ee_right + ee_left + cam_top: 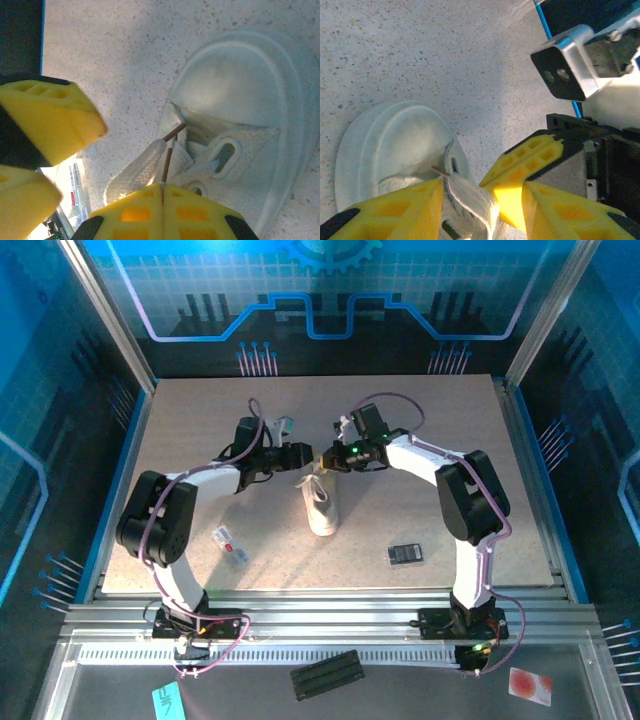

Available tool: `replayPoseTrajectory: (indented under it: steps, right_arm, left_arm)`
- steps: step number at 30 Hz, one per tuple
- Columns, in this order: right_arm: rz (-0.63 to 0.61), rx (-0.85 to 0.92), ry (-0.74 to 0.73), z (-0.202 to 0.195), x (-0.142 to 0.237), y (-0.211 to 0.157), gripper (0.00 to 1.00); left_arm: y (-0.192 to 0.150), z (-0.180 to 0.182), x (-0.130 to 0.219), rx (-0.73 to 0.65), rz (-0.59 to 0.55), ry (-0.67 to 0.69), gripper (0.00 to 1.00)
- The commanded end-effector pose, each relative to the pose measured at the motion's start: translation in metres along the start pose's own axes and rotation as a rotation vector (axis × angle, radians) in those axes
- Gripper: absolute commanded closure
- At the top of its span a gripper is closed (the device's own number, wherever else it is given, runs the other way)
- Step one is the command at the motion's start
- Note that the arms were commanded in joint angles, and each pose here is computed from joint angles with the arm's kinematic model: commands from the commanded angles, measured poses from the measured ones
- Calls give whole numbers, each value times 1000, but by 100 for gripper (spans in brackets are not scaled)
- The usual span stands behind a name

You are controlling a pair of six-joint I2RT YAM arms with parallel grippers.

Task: Tie the shoes

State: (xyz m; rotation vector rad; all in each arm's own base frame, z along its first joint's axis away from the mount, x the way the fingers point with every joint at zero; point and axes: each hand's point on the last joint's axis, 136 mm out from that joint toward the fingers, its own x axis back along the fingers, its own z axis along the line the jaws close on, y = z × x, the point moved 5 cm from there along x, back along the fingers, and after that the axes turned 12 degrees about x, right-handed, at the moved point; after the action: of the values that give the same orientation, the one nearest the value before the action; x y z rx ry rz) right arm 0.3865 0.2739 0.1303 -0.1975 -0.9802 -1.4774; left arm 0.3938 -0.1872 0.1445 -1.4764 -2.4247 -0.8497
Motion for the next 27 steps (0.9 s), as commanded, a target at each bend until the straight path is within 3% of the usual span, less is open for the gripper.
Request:
replayPoseTrajectory:
  steps: [1, 10, 14, 19, 22, 24, 27]
  right_arm:
    - [-63, 36, 37, 11, 13, 13, 100]
    - [-72, 29, 50, 7, 13, 18, 100]
    - [-71, 25, 57, 6, 12, 19, 100]
    - [-70, 18, 68, 2, 12, 19, 100]
    - [-73, 14, 71, 0, 13, 20, 100]
    - [-72, 13, 70, -1, 13, 20, 100]
    - [-63, 4, 73, -3, 12, 18, 100]
  left_arm:
    - [6, -4, -7, 27, 26, -48, 55]
    - [1, 6, -15, 106, 36, -50, 62]
    - [0, 2, -18, 130, 36, -93, 72]
    - [-1, 1, -20, 151, 43, -112, 78]
    - [-4, 6, -20, 165, 46, -84, 76]
    - [-7, 10, -18, 163, 36, -57, 68]
    - [-10, 13, -16, 164, 41, -44, 64]
